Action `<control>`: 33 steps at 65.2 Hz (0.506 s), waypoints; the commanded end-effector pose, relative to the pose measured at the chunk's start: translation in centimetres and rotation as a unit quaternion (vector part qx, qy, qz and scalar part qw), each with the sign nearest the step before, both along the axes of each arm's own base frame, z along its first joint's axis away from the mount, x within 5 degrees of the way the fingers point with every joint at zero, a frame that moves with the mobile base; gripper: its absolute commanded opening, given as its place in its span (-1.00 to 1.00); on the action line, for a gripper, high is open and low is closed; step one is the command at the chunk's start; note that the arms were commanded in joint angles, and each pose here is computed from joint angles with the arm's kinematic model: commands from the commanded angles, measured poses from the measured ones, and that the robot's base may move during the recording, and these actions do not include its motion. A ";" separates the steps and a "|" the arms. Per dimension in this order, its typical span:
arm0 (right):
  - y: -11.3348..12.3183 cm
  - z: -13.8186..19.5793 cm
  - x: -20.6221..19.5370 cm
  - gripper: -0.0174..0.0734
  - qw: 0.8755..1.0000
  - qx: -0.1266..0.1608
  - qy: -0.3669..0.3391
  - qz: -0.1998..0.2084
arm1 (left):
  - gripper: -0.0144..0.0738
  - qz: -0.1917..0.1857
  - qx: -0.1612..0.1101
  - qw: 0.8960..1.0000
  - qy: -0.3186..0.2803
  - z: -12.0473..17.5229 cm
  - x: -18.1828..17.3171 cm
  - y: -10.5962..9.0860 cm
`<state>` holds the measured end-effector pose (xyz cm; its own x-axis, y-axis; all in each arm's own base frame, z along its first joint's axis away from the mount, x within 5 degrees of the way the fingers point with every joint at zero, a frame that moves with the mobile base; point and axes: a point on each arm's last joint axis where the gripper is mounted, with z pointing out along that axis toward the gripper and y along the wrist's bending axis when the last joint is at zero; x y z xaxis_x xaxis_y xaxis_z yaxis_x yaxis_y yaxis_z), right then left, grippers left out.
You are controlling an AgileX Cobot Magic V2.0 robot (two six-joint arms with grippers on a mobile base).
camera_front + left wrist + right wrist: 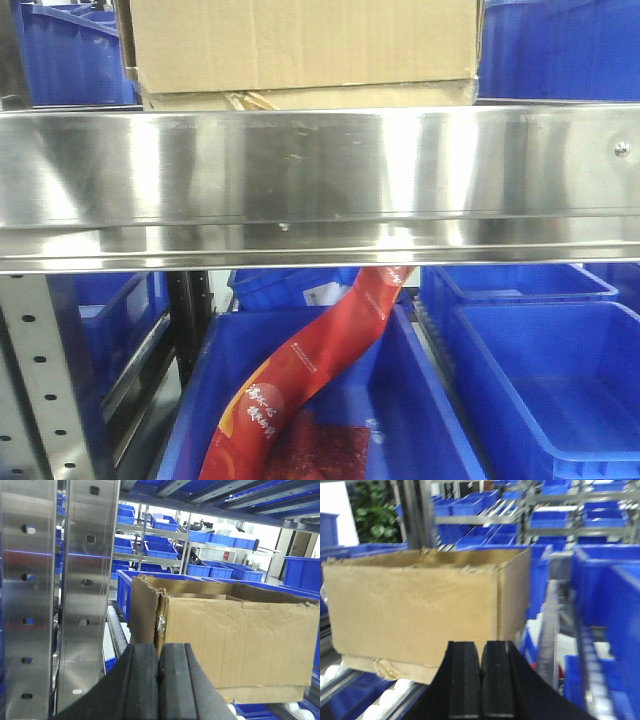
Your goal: Stack two boxes on right shelf middle
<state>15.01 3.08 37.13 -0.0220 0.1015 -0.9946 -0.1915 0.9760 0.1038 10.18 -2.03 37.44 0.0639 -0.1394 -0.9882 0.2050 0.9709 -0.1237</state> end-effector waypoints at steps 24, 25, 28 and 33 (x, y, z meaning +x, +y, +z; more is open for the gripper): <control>-0.6 0.8 -1.8 -0.98 1.000 0.004 -0.027 -0.007 | -0.90 0.003 -0.004 1.000 -0.018 0.3 -0.9 0.2; -0.6 0.8 -1.8 -0.98 1.000 0.004 -0.027 -0.007 | -0.90 0.003 -0.004 1.000 -0.018 0.3 -0.9 0.2; -0.6 0.8 -1.8 -0.98 1.000 0.004 -0.027 -0.007 | -0.90 0.003 -0.004 1.000 -0.018 0.3 -0.9 0.2; -0.6 0.8 -1.8 -0.98 1.000 0.004 -0.027 -0.007 | -0.90 0.003 -0.004 1.000 -0.018 0.3 -0.9 0.2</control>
